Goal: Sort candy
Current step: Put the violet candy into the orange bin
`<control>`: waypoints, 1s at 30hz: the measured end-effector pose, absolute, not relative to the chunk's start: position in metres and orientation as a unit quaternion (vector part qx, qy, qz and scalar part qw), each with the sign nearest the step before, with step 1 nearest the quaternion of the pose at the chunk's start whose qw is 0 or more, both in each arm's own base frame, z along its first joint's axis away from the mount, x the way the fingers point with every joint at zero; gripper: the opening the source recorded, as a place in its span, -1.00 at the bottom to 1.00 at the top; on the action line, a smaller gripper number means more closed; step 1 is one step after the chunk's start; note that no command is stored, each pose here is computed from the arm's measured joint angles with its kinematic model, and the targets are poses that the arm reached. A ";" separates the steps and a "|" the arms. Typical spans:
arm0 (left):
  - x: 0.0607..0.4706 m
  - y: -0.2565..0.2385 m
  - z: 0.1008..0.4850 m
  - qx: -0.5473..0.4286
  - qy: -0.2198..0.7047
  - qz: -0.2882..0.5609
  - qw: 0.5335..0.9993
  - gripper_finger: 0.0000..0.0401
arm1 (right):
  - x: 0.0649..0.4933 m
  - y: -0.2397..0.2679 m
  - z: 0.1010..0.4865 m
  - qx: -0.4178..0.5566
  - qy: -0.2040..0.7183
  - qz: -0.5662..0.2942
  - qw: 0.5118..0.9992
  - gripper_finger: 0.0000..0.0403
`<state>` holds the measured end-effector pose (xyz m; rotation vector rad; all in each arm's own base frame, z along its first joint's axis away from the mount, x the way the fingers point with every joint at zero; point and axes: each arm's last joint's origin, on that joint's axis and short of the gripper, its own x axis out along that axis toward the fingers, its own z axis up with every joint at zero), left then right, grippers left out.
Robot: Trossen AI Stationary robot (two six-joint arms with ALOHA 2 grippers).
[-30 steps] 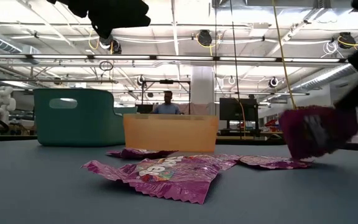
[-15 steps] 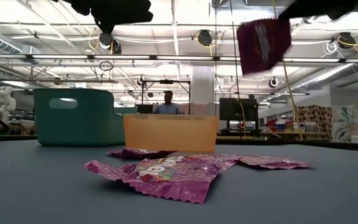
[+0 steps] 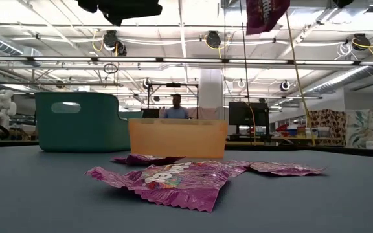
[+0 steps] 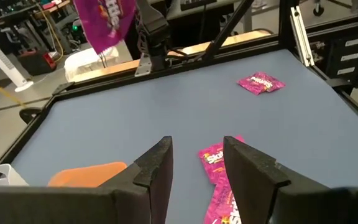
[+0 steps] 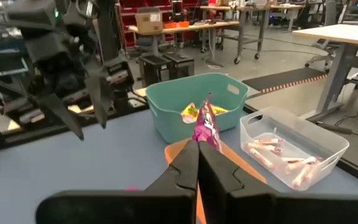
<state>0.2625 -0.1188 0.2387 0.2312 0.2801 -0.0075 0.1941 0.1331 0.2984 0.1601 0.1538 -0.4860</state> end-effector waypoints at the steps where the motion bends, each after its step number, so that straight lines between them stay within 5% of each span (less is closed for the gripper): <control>1: 0.262 -0.119 0.239 0.118 0.140 -0.004 0.983 -0.26 | 0.193 0.132 0.300 0.079 0.074 -0.239 0.965 -1.00; 30: 0.262 -0.119 0.238 0.127 0.140 -0.004 0.982 -0.26 | 0.190 0.130 0.303 0.042 0.083 -0.230 0.969 -1.00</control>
